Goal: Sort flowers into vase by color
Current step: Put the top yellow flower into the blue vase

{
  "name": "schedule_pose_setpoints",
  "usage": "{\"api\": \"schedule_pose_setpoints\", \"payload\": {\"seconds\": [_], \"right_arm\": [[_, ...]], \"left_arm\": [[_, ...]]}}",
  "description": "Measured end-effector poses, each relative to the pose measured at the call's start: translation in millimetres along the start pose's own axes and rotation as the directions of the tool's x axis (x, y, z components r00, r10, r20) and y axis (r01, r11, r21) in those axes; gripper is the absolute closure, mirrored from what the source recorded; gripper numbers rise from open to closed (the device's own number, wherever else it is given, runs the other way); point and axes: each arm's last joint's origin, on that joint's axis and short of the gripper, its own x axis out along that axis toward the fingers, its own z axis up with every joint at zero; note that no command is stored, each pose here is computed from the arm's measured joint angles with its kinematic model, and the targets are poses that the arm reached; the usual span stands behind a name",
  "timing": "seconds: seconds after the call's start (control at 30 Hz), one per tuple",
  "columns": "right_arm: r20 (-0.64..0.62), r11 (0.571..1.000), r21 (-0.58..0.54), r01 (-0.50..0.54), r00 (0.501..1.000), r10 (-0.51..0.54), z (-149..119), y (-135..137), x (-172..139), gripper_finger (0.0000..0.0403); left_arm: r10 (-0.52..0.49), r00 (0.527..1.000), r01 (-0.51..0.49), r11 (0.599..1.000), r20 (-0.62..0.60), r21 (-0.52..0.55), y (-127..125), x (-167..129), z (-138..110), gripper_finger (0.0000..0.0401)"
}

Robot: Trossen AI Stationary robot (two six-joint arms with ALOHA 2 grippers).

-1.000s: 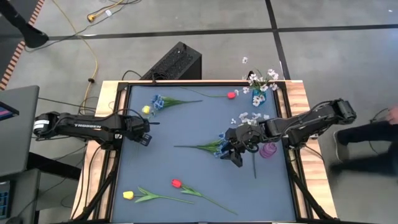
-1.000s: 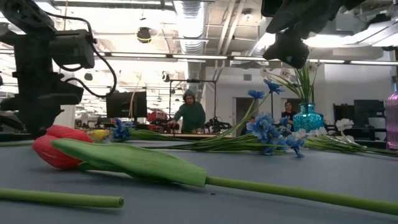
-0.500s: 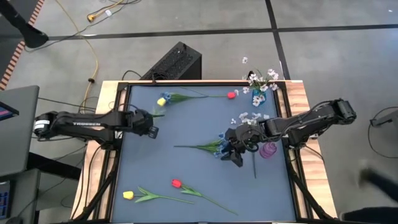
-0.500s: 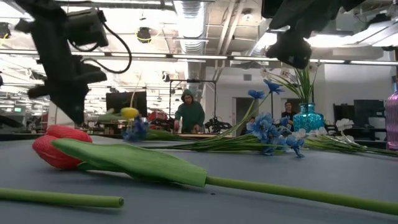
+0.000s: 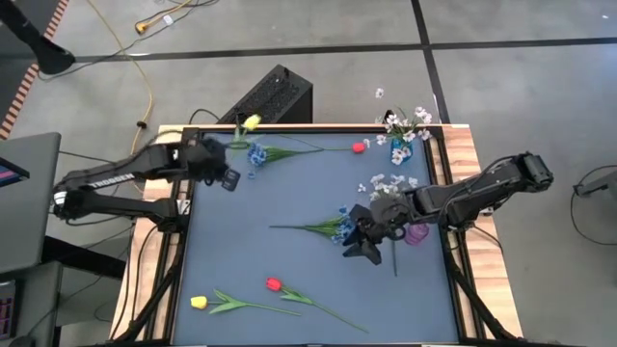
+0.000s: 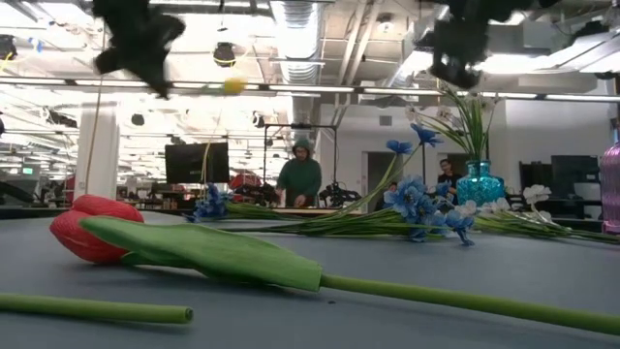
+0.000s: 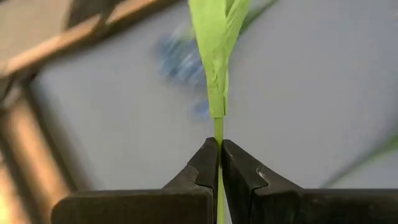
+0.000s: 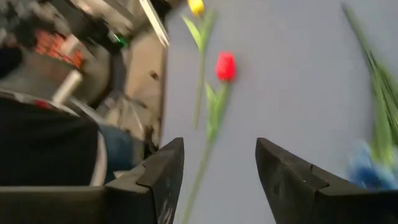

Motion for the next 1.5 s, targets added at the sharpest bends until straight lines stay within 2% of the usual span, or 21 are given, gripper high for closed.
{"api": "schedule_pose_setpoints", "payload": {"seconds": [0.1,0.17,0.27,0.4,0.47,0.57,0.73,0.83,1.0,1.27,1.33,1.5], "right_arm": [[0.078,0.998,-0.039,-0.050,0.996,0.053,10.8,5.9,-2.1,0.0186],[0.130,0.993,-0.087,-0.075,0.988,0.086,19.8,10.9,-5.0,0.0189],[0.224,0.982,-0.178,-0.067,0.969,0.107,35.2,16.1,-11.0,0.0192],[0.397,0.964,-0.264,0.020,0.913,0.090,61.2,19.4,-23.4,0.0192],[0.471,0.958,-0.281,0.052,0.877,0.091,73.9,19.2,-30.7,0.0192],[0.557,0.951,-0.301,0.078,0.824,0.109,93.5,19.7,-43.8,0.0192],[0.622,0.948,-0.289,0.137,0.780,0.077,117.3,13.5,-57.4,0.0192],[0.652,0.948,-0.279,0.154,0.755,0.069,128.1,11.7,-65.4,0.0192],[0.679,0.947,-0.274,0.166,0.731,0.069,138.8,11.3,-71.6,0.0192],[0.626,0.947,-0.269,0.174,0.779,0.035,139.0,2.1,-57.8,0.0192],[0.610,0.946,-0.281,0.164,0.791,0.044,138.5,1.3,-55.6,0.0192],[0.609,0.944,-0.291,0.157,0.792,0.056,138.4,2.6,-57.2,0.0192]], "left_arm": [[-0.187,0.970,0.182,0.982,0.152,0.049,-13.5,-15.1,18.5,0.0401],[-0.330,0.905,0.314,0.944,0.268,0.101,-23.5,-24.3,29.8,0.0401],[-0.512,0.756,0.471,0.858,0.408,0.203,-37.5,-35.4,42.0,0.0401],[-0.706,0.498,0.649,0.688,0.503,0.324,-53.6,-42.1,47.8,0.0401],[-0.764,0.380,0.703,0.605,0.522,0.374,-60.1,-43.3,49.2,0.0401],[-0.799,0.254,0.736,0.525,0.546,0.426,-70.5,-39.9,48.3,0.0401],[-0.818,0.115,0.747,0.445,0.563,0.494,-94.9,-32.4,51.6,0.0401],[-0.830,0.084,0.751,0.417,0.551,0.513,-107.0,-22.5,51.6,0.0401],[-0.805,0.102,0.745,0.451,0.585,0.492,-116.3,-8.6,53.2,0.0401],[-0.819,0.074,0.752,0.420,0.569,0.508,-133.1,0.0,62.8,0.0401],[-0.821,0.088,0.748,0.429,0.564,0.506,-135.8,1.8,64.6,0.0401],[-0.821,0.165,0.738,0.470,0.546,0.484,-134.9,7.8,65.4,0.0401]]}}
